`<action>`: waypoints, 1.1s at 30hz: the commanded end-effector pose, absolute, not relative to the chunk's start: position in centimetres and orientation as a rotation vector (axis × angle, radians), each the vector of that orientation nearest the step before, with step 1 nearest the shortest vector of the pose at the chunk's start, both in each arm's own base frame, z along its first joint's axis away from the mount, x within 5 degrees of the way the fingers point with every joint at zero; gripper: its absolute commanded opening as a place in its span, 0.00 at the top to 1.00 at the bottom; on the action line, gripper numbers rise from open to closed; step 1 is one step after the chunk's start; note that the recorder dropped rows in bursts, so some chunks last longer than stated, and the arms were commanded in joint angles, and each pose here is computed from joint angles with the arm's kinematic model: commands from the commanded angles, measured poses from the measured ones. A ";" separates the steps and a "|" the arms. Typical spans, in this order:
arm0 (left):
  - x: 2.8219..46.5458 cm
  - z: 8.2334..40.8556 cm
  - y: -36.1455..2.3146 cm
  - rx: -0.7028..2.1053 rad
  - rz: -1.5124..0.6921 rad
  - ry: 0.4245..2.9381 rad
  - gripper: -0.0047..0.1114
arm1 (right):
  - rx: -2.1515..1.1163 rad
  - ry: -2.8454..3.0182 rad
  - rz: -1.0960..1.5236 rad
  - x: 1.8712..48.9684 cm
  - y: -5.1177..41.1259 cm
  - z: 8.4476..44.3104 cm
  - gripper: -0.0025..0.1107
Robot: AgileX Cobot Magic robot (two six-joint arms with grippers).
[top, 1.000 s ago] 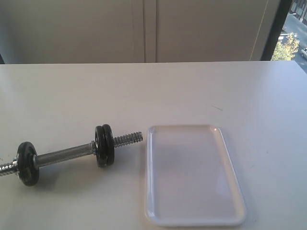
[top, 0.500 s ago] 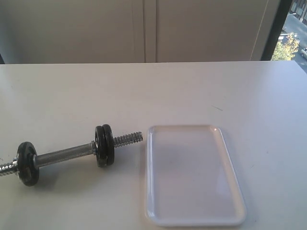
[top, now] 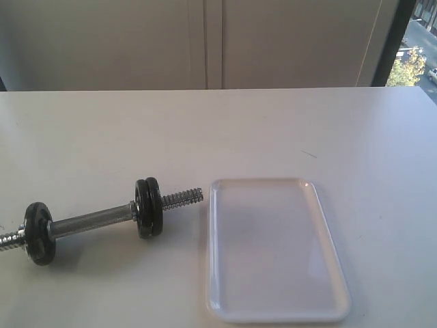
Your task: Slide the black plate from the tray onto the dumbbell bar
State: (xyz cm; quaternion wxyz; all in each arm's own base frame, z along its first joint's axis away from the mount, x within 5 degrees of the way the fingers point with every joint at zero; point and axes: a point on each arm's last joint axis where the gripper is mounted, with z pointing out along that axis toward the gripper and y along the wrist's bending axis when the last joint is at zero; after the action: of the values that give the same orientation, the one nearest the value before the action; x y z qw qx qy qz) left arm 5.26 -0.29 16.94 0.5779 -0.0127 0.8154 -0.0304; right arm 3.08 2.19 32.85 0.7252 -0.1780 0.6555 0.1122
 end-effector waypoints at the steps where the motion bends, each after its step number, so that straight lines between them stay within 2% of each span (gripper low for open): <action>1: 5.2 16.9 -0.3 -0.027 -0.074 1.904 0.96 | -0.395 1.424 0.252 3.0 2.1 32.9 0.98; 11: 5.2 16.9 -0.3 -0.027 -0.074 1.904 0.96 | -0.276 1.434 0.412 2.9 2.2 33.2 0.98; 21: 5.2 16.9 -0.3 -0.027 -0.074 1.904 0.96 | -0.260 1.487 0.458 2.9 2.4 32.7 0.98; 26: 5.2 16.9 -0.3 -0.027 -0.074 1.904 0.96 | -0.248 1.593 0.481 3.7 2.7 29.3 0.98; 33: 5.2 16.9 -0.3 -0.027 -0.074 1.904 0.96 | -0.187 1.671 0.384 4.4 2.3 22.7 0.98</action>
State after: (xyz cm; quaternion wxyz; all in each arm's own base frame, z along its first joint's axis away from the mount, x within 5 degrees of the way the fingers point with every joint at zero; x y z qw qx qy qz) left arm 5.26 -0.29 16.94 0.5779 -0.0127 0.8154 -0.0304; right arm 4.07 2.57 24.91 0.6535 -0.0959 0.7246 0.1968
